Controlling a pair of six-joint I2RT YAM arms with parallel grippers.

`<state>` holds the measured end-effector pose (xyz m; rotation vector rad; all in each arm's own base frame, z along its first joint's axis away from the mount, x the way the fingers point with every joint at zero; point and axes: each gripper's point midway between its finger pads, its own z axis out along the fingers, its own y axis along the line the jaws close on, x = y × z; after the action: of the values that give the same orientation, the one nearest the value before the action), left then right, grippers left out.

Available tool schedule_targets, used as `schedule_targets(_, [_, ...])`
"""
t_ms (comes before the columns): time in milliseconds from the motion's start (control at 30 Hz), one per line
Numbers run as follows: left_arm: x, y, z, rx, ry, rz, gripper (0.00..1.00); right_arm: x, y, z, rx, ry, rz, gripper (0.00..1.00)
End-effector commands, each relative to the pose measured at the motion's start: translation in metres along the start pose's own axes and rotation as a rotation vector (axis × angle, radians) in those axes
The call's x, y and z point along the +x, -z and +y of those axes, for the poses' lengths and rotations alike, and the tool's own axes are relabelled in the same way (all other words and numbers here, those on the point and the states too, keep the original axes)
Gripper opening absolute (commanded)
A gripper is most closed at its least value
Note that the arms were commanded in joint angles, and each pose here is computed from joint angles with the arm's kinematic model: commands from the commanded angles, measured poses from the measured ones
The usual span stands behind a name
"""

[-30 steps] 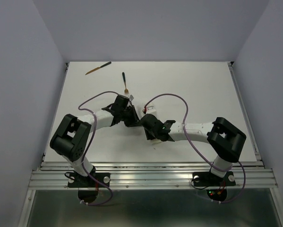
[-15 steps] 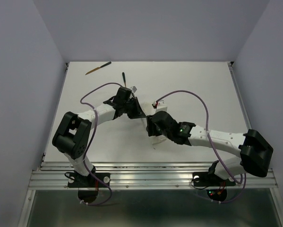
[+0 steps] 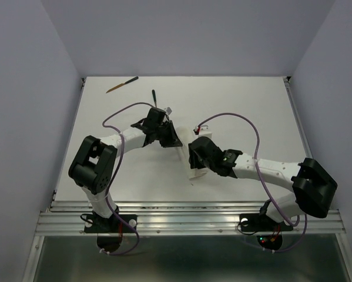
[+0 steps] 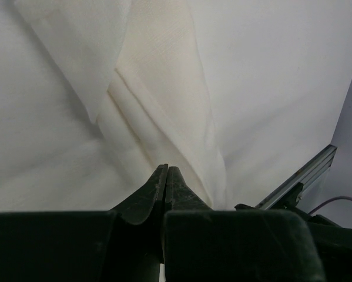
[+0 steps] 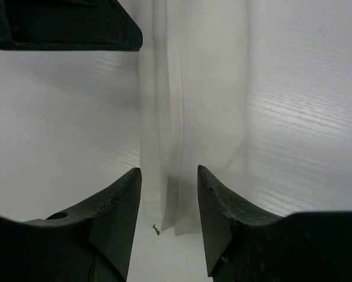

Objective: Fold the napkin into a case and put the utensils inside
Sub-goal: Smooth out the smaller rectangle-folded napkin at the center of the board.

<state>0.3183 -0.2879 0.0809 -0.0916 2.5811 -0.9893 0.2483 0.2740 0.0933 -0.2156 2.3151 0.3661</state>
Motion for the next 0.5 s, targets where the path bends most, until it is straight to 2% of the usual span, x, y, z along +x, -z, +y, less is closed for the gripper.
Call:
schedule_targets(0, [0.021,0.002,0.008,-0.009,-0.008,0.040,0.00,-0.013,0.001,0.007,-0.011,0.059,-0.013,0.49])
schedule_targets(233, [0.046,-0.007,0.020,0.002,0.009,0.090,0.00,-0.012,-0.005,0.003,0.038,0.132,0.002,0.48])
schedule_targets(467, [0.054,-0.020,0.023,-0.007,0.013,0.120,0.00,-0.001,-0.012,0.009,0.059,0.191,0.018,0.47])
